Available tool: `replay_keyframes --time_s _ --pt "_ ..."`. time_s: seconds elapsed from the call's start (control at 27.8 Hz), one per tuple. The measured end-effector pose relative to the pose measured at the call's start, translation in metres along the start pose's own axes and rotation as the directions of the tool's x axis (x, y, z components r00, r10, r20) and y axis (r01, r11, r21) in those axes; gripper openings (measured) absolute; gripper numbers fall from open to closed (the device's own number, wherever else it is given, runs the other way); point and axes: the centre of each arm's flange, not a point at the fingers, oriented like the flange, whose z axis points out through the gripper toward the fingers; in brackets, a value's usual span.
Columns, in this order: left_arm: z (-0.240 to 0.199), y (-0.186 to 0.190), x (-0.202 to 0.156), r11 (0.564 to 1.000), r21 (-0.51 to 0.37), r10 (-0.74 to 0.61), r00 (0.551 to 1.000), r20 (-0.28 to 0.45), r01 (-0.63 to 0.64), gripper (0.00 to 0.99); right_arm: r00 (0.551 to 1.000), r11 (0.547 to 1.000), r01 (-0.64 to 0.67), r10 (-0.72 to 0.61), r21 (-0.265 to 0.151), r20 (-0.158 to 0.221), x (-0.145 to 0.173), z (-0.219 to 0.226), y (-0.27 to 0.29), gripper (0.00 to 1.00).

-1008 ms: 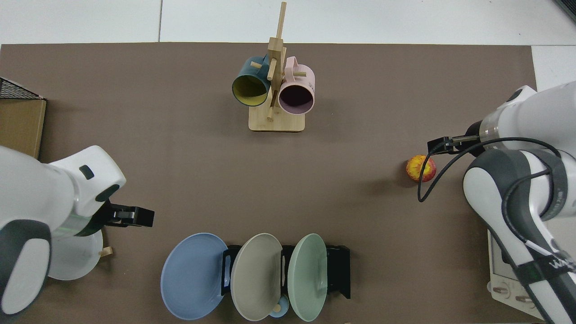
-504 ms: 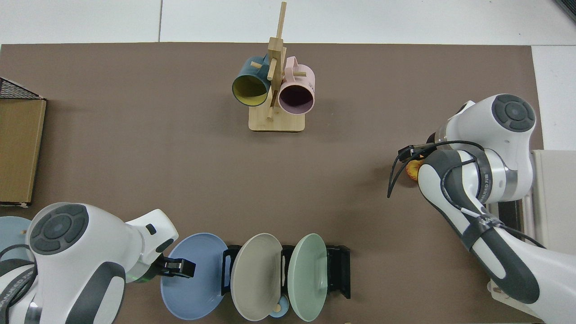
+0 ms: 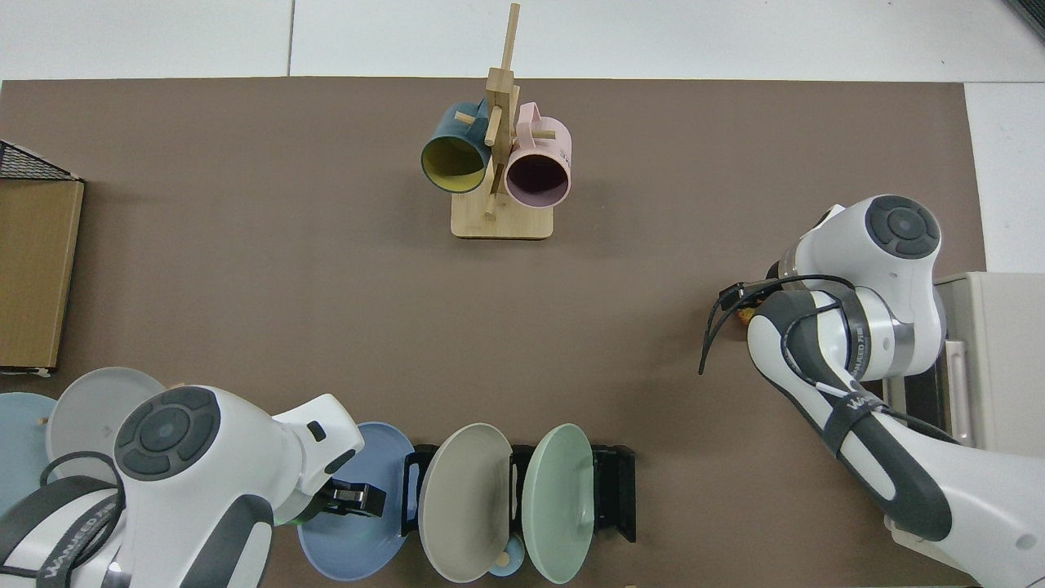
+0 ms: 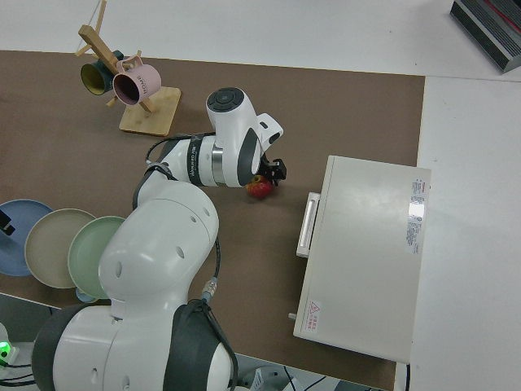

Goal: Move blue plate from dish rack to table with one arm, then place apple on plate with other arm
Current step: 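Grasp the blue plate rim with the left gripper and lift it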

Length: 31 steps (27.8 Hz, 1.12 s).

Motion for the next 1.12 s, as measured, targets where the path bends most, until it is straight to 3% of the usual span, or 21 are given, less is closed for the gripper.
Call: replay_keyframes --time_s 0.14,0.22,0.25,0.36,0.4,0.43,0.5,0.54,0.58,0.86,1.12 --pt "0.001 0.008 -0.001 1.0 0.01 0.011 1.0 -0.004 -0.011 0.947 1.0 1.0 0.001 -0.001 0.0 0.004 -0.001 0.002 0.001 0.99" --pt "0.001 0.01 -0.002 1.0 0.013 0.015 1.0 -0.007 -0.015 0.837 1.0 1.0 0.004 -0.004 0.0 0.006 -0.002 0.003 0.001 0.99" --pt "0.0 0.011 -0.002 1.0 0.014 0.016 1.0 -0.009 -0.016 0.806 1.0 1.0 0.005 -0.005 0.0 0.007 -0.002 0.003 0.001 0.91" --pt "-0.001 0.012 -0.001 1.0 0.013 0.017 1.0 -0.017 -0.017 0.564 1.0 1.0 0.014 -0.014 0.0 0.007 -0.002 0.004 0.0 0.78" --pt "-0.002 0.012 -0.001 1.0 0.012 0.017 1.0 -0.02 -0.017 0.537 1.0 1.0 0.018 -0.018 0.0 0.007 -0.002 0.004 0.0 0.78" --pt "-0.003 0.013 -0.001 1.0 0.012 0.017 1.0 -0.024 -0.017 0.436 1.0 1.0 0.019 -0.019 0.0 0.007 -0.002 0.004 0.0 0.78" --pt "-0.006 0.013 0.0 1.0 0.01 0.018 0.999 -0.032 -0.018 0.348 1.0 1.0 0.021 -0.021 0.0 0.007 -0.002 0.004 0.0 0.78" --pt "-0.008 0.013 0.0 1.0 0.009 0.018 0.999 -0.037 -0.018 0.238 1.0 1.0 0.021 -0.021 0.0 0.007 -0.002 0.004 0.0 0.78" --pt "-0.01 0.013 0.001 1.0 0.008 0.018 0.999 -0.041 -0.018 0.207 1.0 1.0 0.021 -0.021 0.0 0.007 -0.002 0.004 0.0 0.78" --pt "-0.027 0.006 0.005 1.0 0.024 0.011 0.997 -0.076 -0.009 0.145 1.0 1.0 0.022 -0.022 -0.001 -0.009 0.002 -0.007 0.0 0.78" --pt "-0.047 -0.007 0.01 0.998 0.055 -0.004 0.993 -0.118 0.01 0.141 0.999 1.0 0.02 -0.02 -0.003 -0.032 0.011 -0.04 0.001 0.78"
